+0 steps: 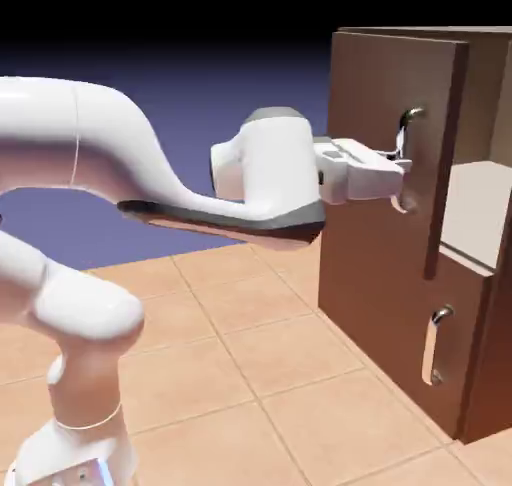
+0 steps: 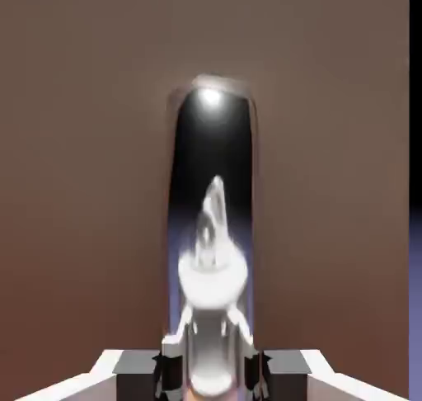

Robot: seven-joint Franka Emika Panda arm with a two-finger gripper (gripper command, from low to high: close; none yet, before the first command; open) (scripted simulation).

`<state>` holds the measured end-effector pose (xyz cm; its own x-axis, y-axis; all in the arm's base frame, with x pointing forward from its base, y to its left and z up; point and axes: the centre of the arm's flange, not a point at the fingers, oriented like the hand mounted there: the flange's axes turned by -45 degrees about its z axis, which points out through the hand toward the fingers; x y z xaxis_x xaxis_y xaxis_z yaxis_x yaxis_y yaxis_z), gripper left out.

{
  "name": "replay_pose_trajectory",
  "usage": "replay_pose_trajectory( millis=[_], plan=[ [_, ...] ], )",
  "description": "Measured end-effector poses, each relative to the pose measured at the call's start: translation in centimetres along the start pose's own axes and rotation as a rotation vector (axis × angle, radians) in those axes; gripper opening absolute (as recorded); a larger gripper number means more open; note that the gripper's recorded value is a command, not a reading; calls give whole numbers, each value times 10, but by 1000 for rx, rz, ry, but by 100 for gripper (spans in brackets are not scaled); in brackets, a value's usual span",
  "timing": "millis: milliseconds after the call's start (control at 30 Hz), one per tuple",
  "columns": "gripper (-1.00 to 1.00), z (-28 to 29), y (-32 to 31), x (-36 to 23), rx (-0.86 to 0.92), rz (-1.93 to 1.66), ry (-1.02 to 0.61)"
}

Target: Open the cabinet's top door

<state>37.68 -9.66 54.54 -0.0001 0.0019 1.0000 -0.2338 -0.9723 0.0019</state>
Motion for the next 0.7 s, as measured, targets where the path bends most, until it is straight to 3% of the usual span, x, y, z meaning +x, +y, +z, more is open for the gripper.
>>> replay_pose_trajectory(
  millis=[700],
  plan=[
    [-100,-108,-49,0,-243,-2,-1]
  ],
)
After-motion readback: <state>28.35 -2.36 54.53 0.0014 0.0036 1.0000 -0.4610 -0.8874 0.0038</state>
